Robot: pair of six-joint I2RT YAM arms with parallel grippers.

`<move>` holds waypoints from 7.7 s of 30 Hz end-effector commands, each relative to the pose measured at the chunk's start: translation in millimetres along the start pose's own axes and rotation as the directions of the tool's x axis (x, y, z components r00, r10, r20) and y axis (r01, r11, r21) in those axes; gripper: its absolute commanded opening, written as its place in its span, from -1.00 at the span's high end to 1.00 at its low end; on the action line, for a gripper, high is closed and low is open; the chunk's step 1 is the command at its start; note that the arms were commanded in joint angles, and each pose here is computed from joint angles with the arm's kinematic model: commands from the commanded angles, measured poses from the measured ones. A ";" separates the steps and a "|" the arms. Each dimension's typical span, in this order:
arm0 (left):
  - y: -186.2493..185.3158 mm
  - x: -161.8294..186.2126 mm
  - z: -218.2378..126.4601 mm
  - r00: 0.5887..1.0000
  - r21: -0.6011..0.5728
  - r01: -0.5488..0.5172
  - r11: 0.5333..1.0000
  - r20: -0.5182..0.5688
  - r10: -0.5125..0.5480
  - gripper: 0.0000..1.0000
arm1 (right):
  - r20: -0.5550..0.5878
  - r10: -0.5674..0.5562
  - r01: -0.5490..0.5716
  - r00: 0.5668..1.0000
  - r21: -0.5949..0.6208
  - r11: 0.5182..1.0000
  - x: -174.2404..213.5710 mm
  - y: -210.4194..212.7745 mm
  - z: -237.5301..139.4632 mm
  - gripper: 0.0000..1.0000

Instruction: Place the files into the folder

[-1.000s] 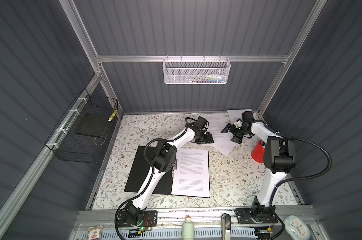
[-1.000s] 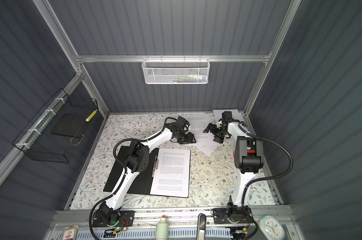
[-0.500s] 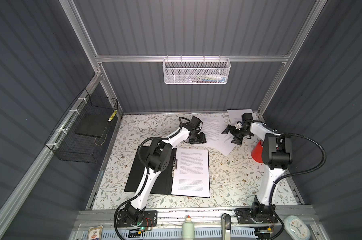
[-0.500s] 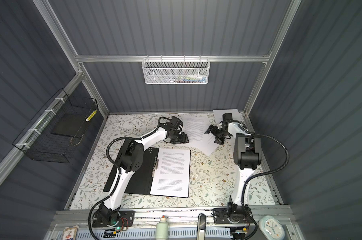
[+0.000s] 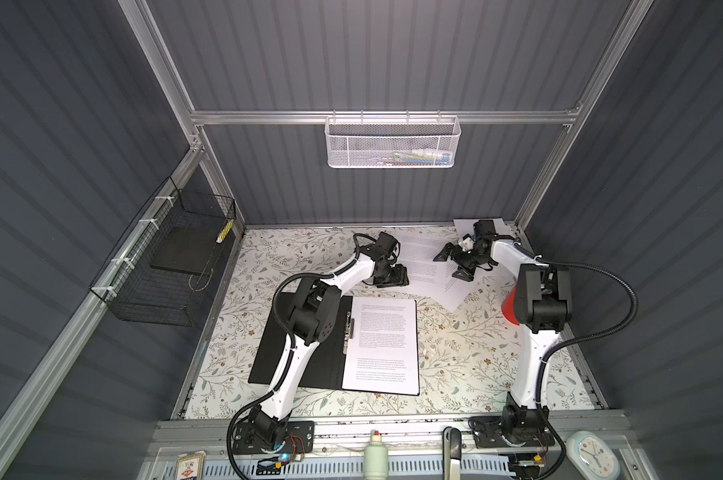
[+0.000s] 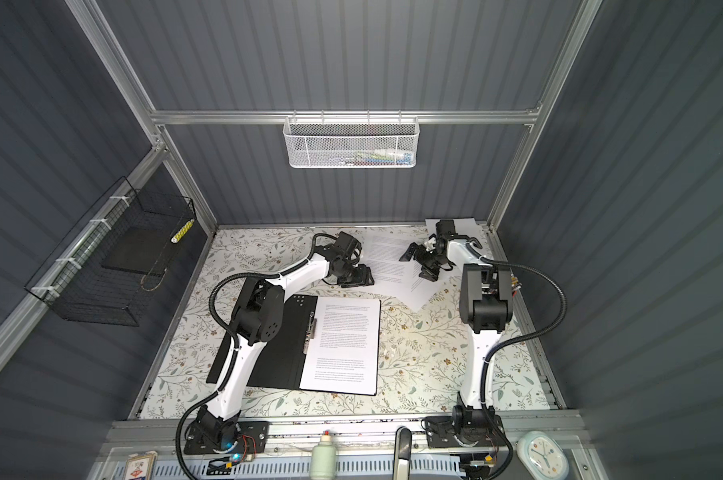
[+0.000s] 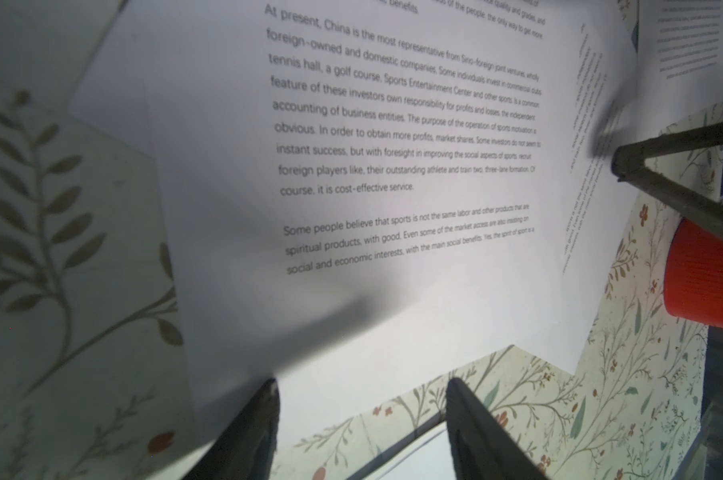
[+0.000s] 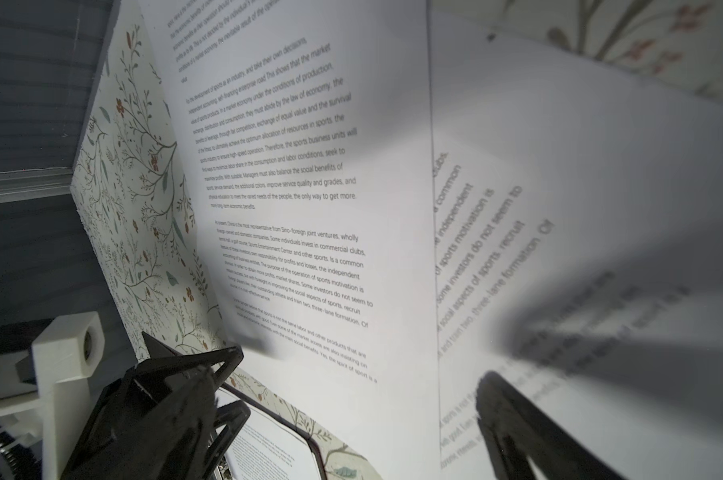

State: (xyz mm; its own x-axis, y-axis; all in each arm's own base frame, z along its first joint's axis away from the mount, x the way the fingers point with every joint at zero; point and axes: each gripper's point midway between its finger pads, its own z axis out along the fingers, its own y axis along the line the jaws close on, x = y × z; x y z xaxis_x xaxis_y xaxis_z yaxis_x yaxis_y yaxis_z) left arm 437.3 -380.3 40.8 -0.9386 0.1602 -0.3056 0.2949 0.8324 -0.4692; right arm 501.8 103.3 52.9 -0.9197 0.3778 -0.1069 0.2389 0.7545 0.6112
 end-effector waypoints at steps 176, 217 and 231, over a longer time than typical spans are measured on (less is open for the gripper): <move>-22.8 -8.4 41.4 0.995 0.132 -0.077 0.988 -0.053 0.084 -0.62 | 0.055 -0.003 0.010 0.998 -0.123 0.992 -40.0 16.0 -9.2 -0.98; -9.8 113.3 46.1 0.934 0.083 -0.126 0.989 -0.327 0.146 -0.59 | -0.089 -0.041 0.048 0.995 0.072 0.996 -18.7 0.2 48.2 -0.98; 1.5 114.7 62.6 0.932 0.053 -0.103 0.993 -0.345 0.115 -0.59 | -0.107 0.014 -0.041 0.994 -0.255 0.966 10.5 34.7 3.8 -0.98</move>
State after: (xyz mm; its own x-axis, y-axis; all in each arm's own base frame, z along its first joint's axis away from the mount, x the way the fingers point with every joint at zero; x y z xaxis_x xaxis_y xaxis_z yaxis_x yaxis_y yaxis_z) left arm 383.5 -435.8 44.2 -0.8493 0.3951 -0.3500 0.5278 0.6440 -0.5537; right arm 503.9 132.2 50.8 -0.9469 0.3203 -0.0282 0.2002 0.6557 0.7280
